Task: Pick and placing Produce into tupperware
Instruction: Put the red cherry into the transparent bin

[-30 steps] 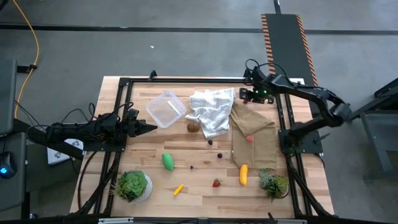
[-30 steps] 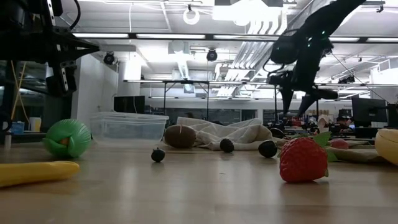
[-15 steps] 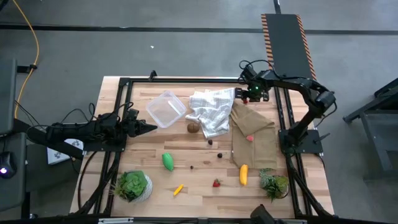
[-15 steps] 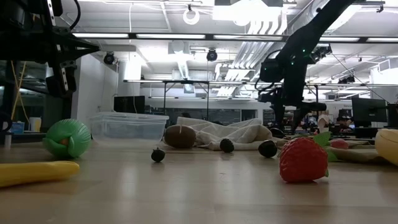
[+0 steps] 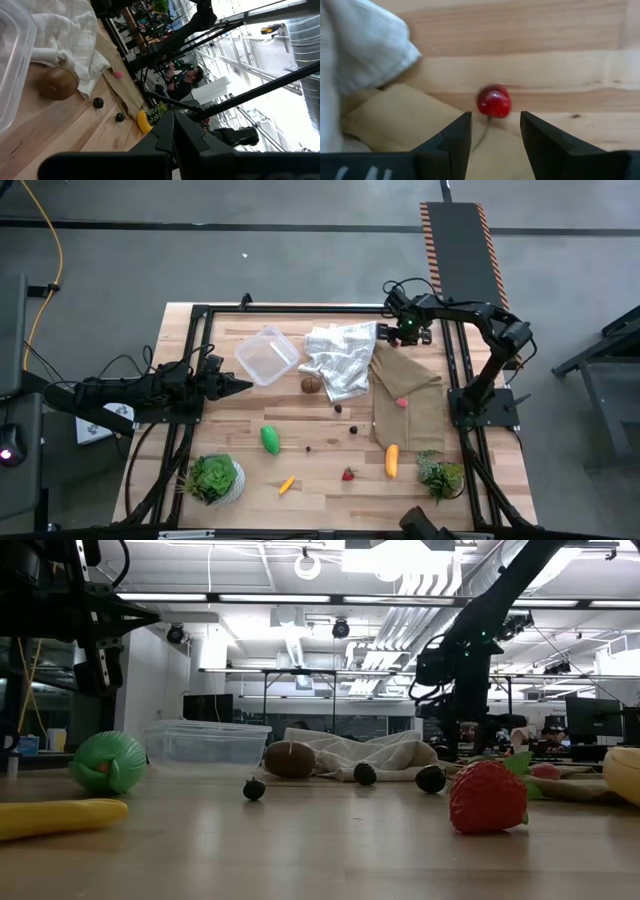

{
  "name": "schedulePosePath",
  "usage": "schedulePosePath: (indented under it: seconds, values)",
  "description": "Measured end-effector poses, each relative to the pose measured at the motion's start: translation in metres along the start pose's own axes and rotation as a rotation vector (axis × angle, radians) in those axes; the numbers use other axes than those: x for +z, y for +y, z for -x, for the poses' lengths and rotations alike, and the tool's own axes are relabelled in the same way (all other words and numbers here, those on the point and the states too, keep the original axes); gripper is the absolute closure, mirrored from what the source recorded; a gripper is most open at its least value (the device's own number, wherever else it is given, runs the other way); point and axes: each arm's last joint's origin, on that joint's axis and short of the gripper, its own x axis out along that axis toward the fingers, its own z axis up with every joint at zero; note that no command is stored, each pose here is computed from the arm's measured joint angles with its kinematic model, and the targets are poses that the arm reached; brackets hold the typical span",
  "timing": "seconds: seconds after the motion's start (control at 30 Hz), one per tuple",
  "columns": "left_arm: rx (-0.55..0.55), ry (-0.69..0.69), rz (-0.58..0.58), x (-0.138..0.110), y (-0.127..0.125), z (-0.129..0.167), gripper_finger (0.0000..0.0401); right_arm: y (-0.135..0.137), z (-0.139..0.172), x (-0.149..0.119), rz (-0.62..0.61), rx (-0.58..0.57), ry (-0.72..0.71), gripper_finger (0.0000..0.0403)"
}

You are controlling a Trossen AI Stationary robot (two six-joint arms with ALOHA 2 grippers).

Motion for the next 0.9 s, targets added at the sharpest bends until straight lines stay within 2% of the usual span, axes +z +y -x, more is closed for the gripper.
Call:
schedulePosePath:
  seconds: [0.5,0.9]
  values:
    - [0.0,0.0,0.001,0.0,0.0,0.0,0.04,-0.0058,0.001,0.0104,-0.052,0.023,-0.03,0.0245]
    - [0.0,0.0,0.0,0.0,0.0,0.0,0.04,-0.0053,-0.0063,0.0107,-0.035,0.031,0.006,0.0245]
